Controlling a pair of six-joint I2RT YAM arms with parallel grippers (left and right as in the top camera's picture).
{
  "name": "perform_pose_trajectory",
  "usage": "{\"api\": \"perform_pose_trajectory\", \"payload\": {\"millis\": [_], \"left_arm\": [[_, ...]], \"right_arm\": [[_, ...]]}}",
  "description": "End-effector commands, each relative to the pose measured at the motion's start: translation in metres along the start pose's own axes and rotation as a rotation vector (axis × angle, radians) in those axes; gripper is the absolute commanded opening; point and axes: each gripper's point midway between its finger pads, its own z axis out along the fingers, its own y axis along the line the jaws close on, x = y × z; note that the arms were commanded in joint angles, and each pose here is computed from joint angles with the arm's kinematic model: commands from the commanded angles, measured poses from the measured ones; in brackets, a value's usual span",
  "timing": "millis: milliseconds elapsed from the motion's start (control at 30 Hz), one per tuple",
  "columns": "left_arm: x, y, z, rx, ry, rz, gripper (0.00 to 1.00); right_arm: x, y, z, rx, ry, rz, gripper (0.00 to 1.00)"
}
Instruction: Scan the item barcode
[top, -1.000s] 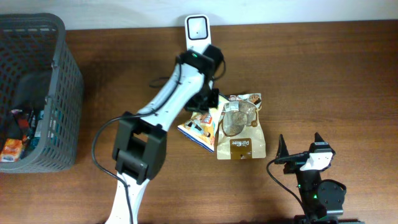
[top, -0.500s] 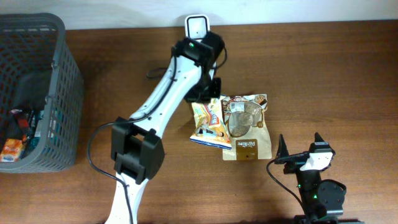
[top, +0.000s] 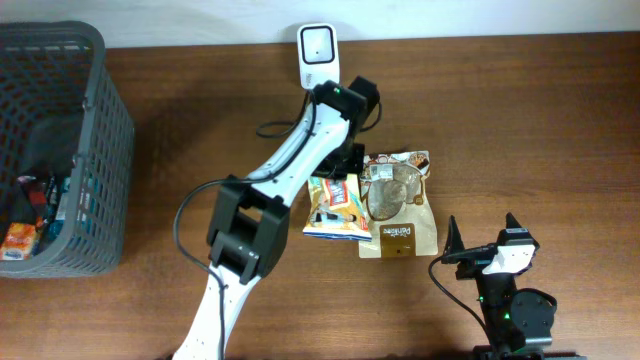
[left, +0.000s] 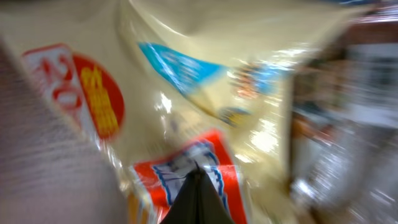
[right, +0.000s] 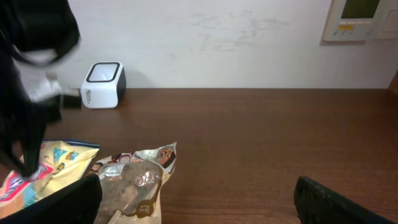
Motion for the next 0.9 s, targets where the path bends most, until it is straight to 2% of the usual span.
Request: {"api": "perform_pose_trajectory", "payload": {"millis": [0, 167, 333, 467, 633, 867], "left_arm": [[0.0, 0.015, 0.03, -0.077, 0.041, -0.028, 0.0], [-0.01, 0.014, 0.0, -0.047, -0.018, -0.036, 0.0], [-0.018, 0.013, -0.081, 0.011, -0.141, -0.046, 0.0], [-0.004, 0.017, -0.127, 0.027, -0.175, -0.044, 0.0], [0.011, 0.014, -0.108, -0.006, -0.097, -0.019, 0.0], [0.028, -0.007, -0.045, -0.027, 0.01, 0.032, 0.0]], "right_arm": [[0.003, 0.0, 0.0, 0.003, 0.003, -0.006, 0.98], [0.003, 0.0, 0.0, 0.004, 0.004, -0.006, 0.98], [0.003, 0.0, 0.0, 0.004, 0.004, -0.006, 0.98], [0.003, 0.0, 0.0, 0.004, 0.004, -0.006, 0.98], [0.003, 0.0, 0.0, 0.003, 0.003, -0.006, 0.98], [0.003, 0.0, 0.0, 0.003, 0.003, -0.006, 0.98]]}}
